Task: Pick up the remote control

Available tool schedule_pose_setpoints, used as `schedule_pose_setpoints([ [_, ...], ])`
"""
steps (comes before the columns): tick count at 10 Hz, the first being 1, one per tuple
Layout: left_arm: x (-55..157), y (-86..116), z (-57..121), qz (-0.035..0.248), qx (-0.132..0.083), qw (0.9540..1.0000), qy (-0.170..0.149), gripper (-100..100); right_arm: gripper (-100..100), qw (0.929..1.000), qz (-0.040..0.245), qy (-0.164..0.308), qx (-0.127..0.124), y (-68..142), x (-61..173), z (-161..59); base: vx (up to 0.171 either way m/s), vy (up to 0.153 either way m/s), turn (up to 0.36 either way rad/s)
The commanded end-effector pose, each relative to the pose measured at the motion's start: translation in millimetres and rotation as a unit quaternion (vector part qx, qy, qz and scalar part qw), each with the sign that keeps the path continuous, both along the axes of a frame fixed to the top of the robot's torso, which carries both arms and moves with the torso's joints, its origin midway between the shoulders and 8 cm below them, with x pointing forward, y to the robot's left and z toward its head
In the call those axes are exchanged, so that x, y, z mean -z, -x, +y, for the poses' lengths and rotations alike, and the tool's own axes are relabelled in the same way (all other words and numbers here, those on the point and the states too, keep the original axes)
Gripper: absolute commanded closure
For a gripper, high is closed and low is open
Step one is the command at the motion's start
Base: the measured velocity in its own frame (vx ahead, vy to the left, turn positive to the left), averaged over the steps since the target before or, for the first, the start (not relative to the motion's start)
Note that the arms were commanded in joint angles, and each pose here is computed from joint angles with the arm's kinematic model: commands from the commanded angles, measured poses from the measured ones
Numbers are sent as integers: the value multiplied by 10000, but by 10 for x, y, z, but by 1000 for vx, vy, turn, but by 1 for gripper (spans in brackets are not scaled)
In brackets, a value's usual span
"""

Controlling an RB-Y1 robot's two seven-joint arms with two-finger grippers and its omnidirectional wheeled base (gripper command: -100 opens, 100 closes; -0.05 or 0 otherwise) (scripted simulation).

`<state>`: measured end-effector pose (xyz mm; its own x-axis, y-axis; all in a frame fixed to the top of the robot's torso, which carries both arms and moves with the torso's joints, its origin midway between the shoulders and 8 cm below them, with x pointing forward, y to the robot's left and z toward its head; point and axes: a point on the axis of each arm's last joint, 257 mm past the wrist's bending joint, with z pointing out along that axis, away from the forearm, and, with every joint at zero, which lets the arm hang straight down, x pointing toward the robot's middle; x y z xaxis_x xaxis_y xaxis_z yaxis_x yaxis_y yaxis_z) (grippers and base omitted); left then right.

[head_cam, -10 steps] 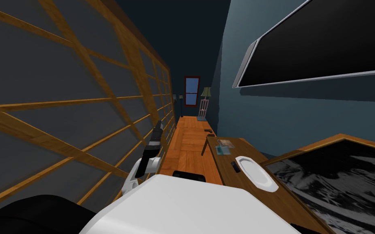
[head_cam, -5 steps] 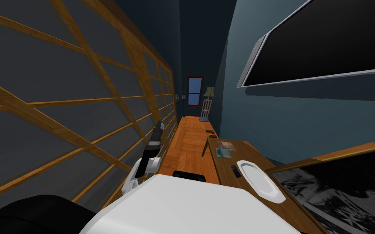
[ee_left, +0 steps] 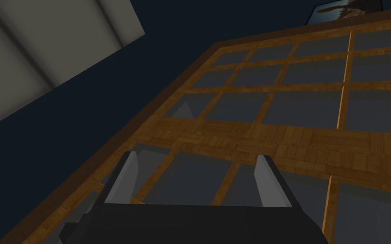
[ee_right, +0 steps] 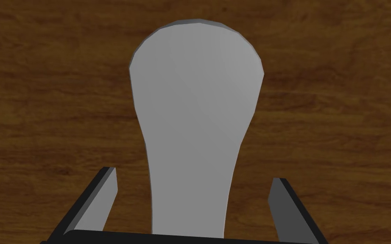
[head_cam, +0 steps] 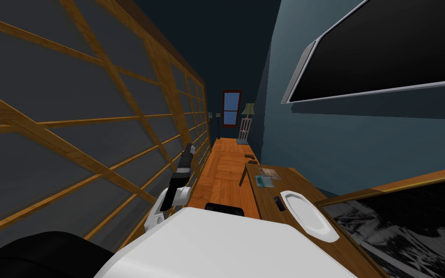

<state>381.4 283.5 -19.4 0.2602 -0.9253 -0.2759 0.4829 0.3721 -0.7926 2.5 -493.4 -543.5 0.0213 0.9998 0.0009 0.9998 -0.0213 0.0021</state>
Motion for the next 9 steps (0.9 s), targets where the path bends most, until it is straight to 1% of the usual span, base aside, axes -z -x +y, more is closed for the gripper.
schedule_pose_setpoints([
  [1,0,0,0,0,0,10000,0,0,-100,10000,0,0,0,0,0,0,-1,-8,4],
  [2,0,0,0,0,0,10000,0,0,100,10000,-3,2,-3,2,4,1,0,0,0],
  [6,0,0,0,0,0,10000,0,0,100,10000,4,1,-3,7,4,1,0,0,0],
  [7,0,0,0,0,0,10000,0,0,0,10000,3,1,-3,7,4,1,0,0,0],
  [8,0,0,0,0,0,10000,0,0,100,10000,14,-9,-15,-12,-82,-49,4,18,-18],
  [9,0,0,0,0,0,10000,0,0,100,10000,25,-16,-20,-19,-125,-69,7,23,-34],
])
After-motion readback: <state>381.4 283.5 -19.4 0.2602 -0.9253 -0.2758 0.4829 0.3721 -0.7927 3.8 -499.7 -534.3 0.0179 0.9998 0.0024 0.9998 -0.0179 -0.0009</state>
